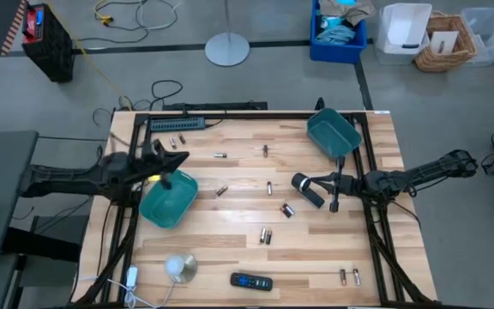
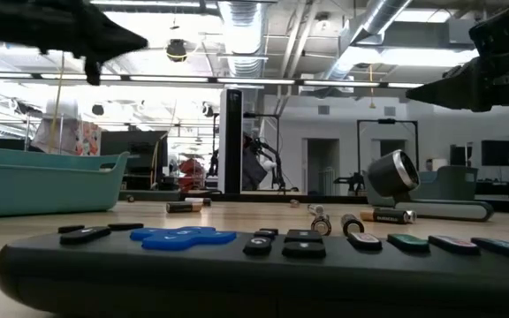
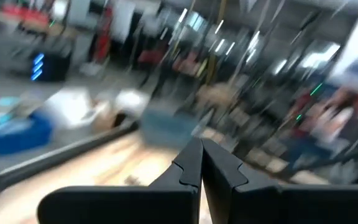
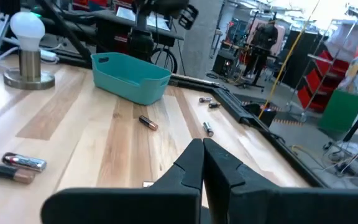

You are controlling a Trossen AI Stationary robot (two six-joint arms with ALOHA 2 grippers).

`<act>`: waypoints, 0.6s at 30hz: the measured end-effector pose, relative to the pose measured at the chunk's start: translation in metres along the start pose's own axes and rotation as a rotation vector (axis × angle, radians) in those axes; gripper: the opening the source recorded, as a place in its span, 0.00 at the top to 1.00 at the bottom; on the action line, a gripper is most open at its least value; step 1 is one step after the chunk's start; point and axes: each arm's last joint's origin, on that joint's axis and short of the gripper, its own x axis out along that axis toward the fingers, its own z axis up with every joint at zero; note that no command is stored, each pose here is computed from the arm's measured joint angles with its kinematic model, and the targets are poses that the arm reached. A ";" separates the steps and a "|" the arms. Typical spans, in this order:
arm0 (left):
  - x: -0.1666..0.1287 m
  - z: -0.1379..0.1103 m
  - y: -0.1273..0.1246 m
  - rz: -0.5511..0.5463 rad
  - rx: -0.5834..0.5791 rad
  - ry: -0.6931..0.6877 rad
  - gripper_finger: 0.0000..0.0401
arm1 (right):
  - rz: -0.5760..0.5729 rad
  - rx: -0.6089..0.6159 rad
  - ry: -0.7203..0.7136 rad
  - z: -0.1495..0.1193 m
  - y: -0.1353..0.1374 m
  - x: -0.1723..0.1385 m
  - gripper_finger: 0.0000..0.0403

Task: Sort batteries
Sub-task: Put the silver battery into the blue bin

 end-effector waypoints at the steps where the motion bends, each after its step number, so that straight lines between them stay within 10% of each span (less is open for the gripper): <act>1: 0.007 0.004 -0.001 0.036 0.022 0.053 0.99 | 0.000 0.000 0.000 0.000 0.000 0.000 0.93; 18: 0.147 0.024 0.029 0.259 0.355 0.765 0.99 | -0.069 0.440 -0.474 0.045 -0.017 -0.012 0.93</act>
